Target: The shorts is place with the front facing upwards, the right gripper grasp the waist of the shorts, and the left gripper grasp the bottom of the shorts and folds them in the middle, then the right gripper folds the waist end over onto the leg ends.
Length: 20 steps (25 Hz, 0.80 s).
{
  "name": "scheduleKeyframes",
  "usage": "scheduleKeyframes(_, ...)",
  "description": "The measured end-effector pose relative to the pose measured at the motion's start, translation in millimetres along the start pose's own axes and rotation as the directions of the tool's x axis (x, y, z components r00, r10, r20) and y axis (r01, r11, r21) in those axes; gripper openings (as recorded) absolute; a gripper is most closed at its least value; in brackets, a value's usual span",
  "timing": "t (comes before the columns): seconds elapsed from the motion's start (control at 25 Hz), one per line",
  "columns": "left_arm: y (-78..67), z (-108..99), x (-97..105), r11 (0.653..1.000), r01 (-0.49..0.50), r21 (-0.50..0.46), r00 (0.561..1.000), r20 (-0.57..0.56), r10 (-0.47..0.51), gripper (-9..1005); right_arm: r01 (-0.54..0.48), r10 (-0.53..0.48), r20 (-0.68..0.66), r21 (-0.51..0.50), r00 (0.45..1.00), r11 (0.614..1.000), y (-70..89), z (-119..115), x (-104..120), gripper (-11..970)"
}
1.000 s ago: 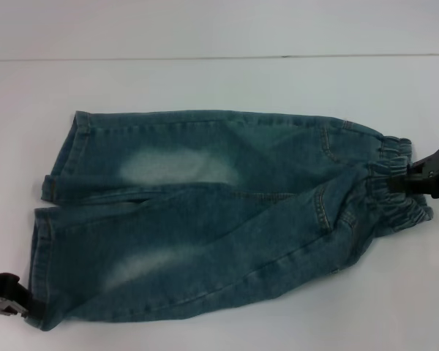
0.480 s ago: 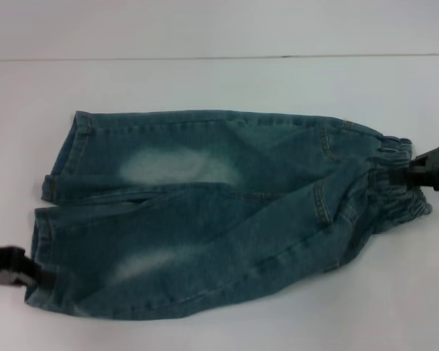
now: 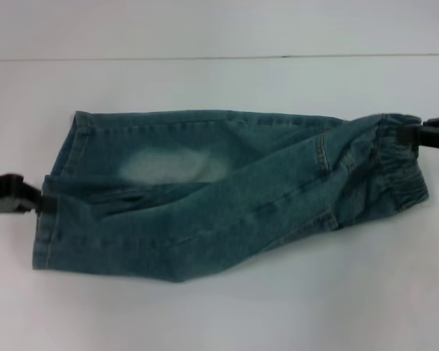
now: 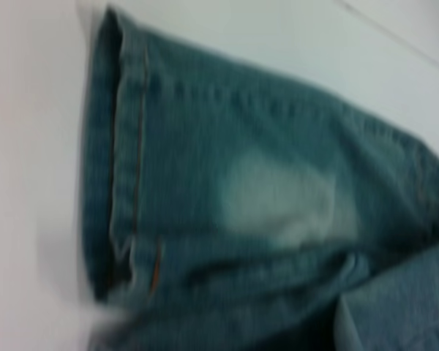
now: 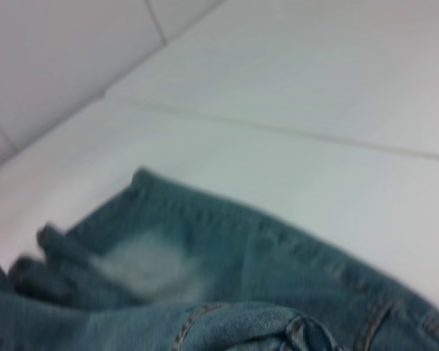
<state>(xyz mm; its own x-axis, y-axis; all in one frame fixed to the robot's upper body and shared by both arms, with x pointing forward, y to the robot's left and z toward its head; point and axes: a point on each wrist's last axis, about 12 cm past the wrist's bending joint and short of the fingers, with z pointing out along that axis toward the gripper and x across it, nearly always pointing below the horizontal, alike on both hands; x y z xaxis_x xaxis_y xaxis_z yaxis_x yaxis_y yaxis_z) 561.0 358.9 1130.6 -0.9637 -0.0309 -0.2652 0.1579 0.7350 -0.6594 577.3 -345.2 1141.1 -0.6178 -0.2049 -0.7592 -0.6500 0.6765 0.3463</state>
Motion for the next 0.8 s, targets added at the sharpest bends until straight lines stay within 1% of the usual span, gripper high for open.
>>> scheduleKeyframes(0.16,-1.3,4,-13,1.000,-0.020,-0.004,0.997,0.080,0.020,0,-0.021,0.020,0.073,0.013,0.997,1.000,0.0,2,6,44)
scheduleKeyframes(0.2,-0.8,5,-17,1.000,-0.026,-0.006,0.993,0.116,0.026,0,-0.030,0.028,0.103,0.016,0.994,0.999,-0.5,4,10,44)
scheduleKeyframes(0.36,1.5,6,-22,0.999,-0.024,-0.023,0.987,0.161,0.027,1,-0.041,0.038,0.142,0.022,0.989,0.999,-3.3,8,14,44)
scheduleKeyframes(0.64,9.6,13,-28,0.997,-0.018,-0.076,0.970,0.242,0.035,1,-0.024,0.008,0.201,0.076,0.980,0.997,-9.1,22,24,45)
scheduleKeyframes(0.72,8.9,14,-31,0.996,-0.029,-0.083,0.967,0.251,0.049,1,-0.044,0.018,0.232,0.108,0.973,0.993,-12.6,28,30,45)
scheduleKeyframes(0.8,7.2,16,-35,0.994,-0.045,-0.097,0.963,0.262,0.069,1,-0.050,0.021,0.241,0.118,0.970,0.992,-13.7,30,31,45)
